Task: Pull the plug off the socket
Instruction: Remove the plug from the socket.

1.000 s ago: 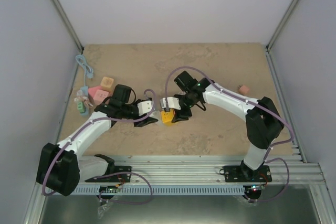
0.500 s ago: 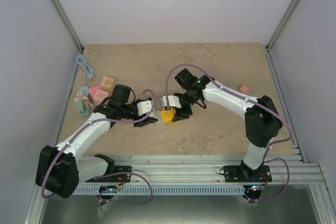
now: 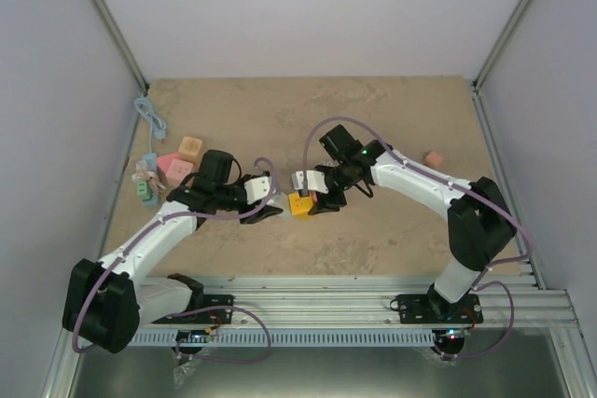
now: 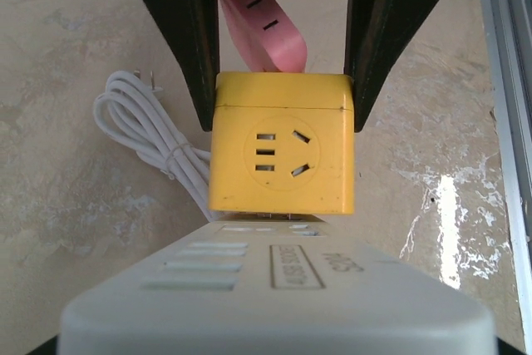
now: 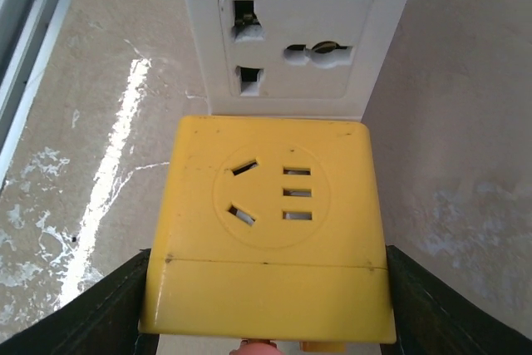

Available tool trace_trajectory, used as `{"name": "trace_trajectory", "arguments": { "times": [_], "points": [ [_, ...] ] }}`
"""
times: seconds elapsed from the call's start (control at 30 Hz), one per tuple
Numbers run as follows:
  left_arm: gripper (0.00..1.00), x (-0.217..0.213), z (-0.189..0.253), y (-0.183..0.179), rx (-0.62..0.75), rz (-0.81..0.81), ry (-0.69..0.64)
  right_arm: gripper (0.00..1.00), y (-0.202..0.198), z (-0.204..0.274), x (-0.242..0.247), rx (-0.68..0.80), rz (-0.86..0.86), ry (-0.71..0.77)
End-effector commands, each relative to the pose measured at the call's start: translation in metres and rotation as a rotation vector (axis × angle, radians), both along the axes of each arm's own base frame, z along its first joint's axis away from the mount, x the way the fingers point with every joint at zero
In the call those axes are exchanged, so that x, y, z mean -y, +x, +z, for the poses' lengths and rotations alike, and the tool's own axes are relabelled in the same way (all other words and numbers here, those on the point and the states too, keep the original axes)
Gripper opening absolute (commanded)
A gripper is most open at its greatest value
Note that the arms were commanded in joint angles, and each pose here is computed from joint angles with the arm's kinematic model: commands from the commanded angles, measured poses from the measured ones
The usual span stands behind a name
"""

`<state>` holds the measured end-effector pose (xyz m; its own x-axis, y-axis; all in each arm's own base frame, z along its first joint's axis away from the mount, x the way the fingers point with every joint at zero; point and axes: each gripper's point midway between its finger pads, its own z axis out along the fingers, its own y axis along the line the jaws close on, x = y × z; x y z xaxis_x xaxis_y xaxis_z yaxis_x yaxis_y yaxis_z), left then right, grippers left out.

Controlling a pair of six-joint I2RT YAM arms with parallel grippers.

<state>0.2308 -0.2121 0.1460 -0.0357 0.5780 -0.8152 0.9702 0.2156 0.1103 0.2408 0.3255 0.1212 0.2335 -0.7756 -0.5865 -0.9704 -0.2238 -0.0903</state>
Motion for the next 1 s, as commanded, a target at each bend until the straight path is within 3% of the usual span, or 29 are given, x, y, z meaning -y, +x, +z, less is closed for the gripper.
{"name": "trace_trajectory", "arguments": {
  "times": [0.0,0.2,0.6,0.97],
  "points": [
    [0.00,-0.002,0.009,0.014,0.062,0.054,-0.015,0.01,0.007,0.013,0.004,0.084,-0.060,0.039],
    [0.00,-0.002,0.007,0.013,0.064,0.039,-0.011,0.01,0.004,0.016,0.007,0.102,-0.063,0.061],
    [0.00,-0.002,0.003,-0.001,0.062,-0.035,0.005,0.00,-0.010,0.016,-0.005,-0.060,0.043,0.025],
    [0.00,0.000,0.005,-0.004,0.068,-0.047,-0.011,0.01,0.003,0.011,-0.004,-0.046,0.020,0.022]
  ]
}}
